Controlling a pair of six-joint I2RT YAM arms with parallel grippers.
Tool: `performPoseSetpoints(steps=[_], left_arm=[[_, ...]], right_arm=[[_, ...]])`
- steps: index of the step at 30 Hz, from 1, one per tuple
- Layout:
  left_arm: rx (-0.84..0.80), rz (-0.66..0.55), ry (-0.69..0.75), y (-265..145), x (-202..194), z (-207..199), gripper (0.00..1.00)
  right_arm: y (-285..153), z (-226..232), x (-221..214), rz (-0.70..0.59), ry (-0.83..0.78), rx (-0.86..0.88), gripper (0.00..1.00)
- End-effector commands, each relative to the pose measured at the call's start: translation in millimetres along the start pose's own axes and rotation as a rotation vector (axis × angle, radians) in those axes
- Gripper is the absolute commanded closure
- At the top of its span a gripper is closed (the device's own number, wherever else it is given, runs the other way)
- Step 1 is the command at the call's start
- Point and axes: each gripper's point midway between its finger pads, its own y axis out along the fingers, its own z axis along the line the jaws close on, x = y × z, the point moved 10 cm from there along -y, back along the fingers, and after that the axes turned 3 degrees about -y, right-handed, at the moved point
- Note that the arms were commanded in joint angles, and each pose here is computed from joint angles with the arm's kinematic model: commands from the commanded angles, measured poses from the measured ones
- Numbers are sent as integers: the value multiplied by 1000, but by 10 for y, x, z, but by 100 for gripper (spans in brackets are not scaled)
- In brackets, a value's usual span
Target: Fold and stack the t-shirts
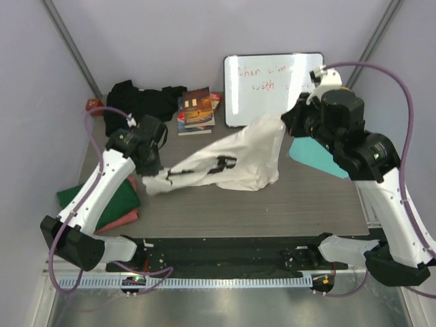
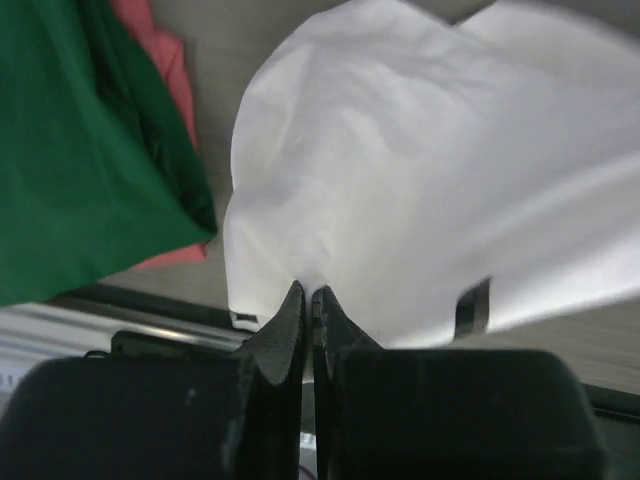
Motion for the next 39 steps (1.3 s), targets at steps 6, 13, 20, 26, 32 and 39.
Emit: performPoseSetpoints(steps=[6, 13, 20, 26, 32, 39], left_arm=[[191, 352, 77, 855, -964, 286, 100], [175, 382, 95, 793, -920, 254, 74], [157, 353, 110, 549, -867, 328, 38], [119, 324, 106, 544, -740, 232, 35], [111, 440, 147, 825, -930, 109, 69], [98, 516, 126, 722, -1288, 268, 89]], right_arm=[[-26, -90, -1162, 330, 106, 82, 99], [-78, -145, -1475, 441, 123, 73, 99], [-72, -151, -1505, 462, 118, 67, 99], [-71, -146, -1524, 470, 130, 72, 99], [-110, -159, -1538, 466, 132, 65, 99], [-109, -156, -1474, 447, 131, 58, 99]])
